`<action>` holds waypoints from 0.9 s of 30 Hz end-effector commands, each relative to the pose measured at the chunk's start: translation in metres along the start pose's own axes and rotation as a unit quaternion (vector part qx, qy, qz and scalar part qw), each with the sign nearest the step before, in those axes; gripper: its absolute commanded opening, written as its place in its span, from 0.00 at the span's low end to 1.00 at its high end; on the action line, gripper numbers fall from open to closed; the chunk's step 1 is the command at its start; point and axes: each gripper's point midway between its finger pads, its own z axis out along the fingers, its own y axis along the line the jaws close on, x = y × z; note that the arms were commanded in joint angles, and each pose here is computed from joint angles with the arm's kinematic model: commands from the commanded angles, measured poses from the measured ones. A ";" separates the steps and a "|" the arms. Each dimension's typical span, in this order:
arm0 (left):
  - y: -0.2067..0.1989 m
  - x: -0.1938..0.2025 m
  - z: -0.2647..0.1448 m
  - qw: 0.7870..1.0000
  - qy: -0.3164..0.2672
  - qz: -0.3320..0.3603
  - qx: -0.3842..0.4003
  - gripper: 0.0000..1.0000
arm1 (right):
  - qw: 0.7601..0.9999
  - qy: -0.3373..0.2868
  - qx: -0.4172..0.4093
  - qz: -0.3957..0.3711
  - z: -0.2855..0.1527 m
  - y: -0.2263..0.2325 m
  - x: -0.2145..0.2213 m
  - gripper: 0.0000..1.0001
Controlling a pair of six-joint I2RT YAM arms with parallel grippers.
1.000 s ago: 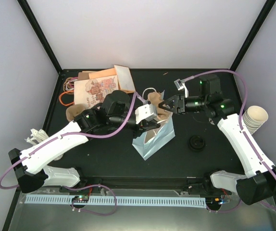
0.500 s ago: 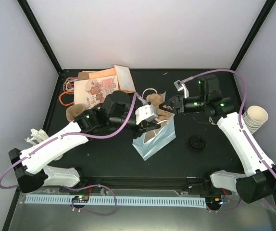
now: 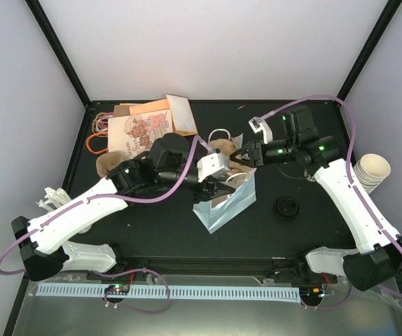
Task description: Pack the takeout coffee
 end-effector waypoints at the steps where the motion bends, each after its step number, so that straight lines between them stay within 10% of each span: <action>1: -0.006 -0.028 -0.019 0.999 -0.050 0.012 -0.012 0.40 | 1.000 0.015 0.018 -0.017 -0.001 -0.003 0.007 0.38; 27: 0.008 -0.030 -0.101 0.978 -0.096 -0.123 -0.141 0.69 | 0.999 0.021 0.015 -0.035 0.000 -0.005 0.015 0.36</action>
